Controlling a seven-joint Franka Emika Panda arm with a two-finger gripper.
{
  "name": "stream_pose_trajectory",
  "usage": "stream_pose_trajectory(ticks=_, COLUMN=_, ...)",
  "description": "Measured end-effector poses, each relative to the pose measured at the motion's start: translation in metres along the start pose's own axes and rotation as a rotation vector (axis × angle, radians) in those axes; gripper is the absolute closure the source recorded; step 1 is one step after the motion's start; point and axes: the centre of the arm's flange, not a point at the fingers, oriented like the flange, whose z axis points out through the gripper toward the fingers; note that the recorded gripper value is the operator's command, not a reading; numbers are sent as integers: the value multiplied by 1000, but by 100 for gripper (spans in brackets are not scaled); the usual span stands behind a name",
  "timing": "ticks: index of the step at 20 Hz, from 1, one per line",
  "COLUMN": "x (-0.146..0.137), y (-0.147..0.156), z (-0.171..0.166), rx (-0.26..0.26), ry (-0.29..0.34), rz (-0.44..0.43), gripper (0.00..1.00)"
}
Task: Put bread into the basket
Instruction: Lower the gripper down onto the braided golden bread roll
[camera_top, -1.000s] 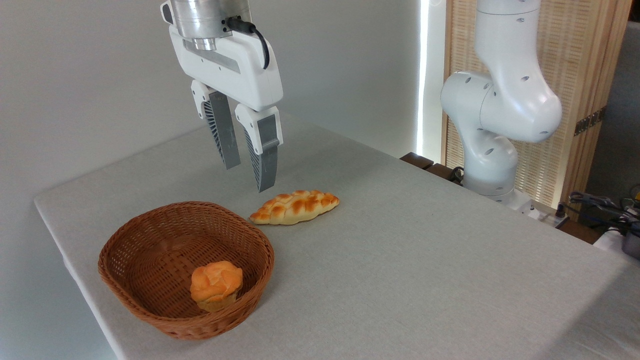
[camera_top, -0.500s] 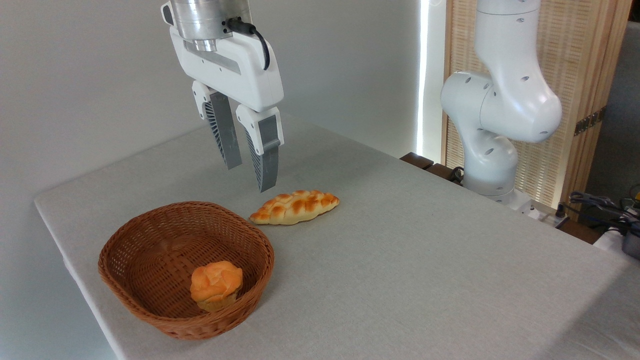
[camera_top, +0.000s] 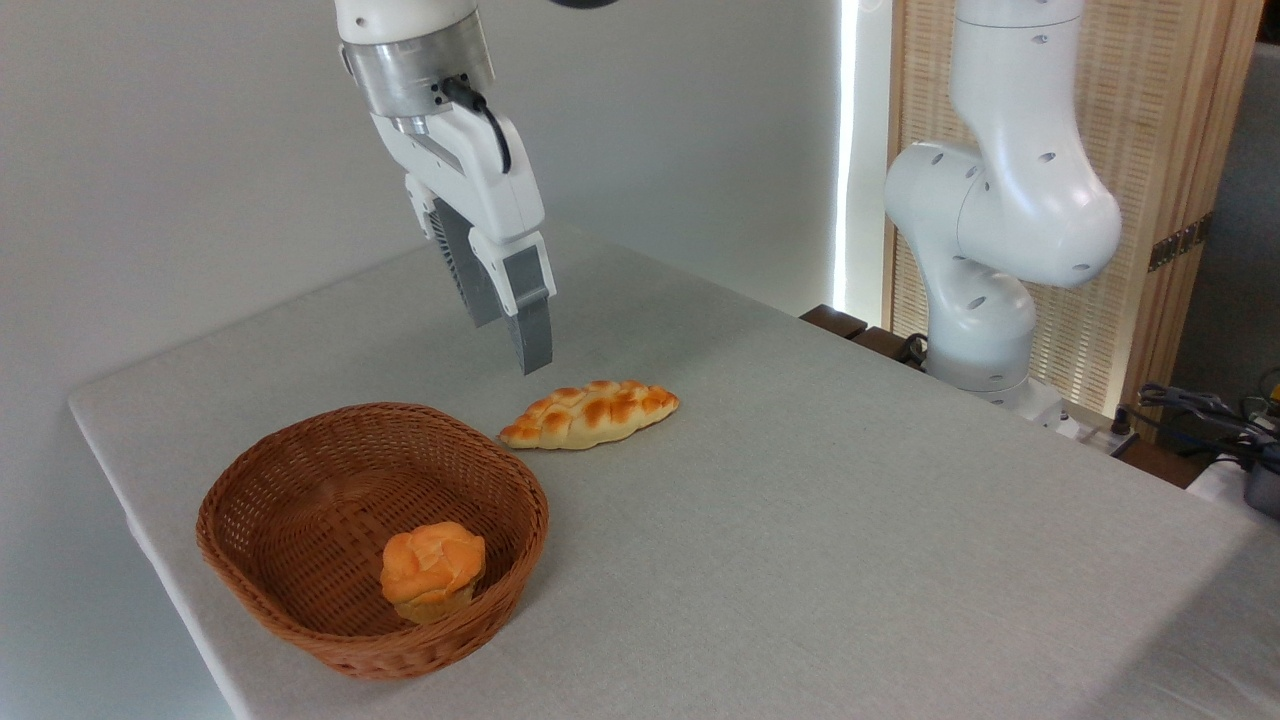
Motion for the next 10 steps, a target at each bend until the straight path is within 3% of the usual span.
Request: stream_pose_trajectory(ticks=10, x=18, y=105, z=100, rx=27, ry=-8, rz=182, gripper=0)
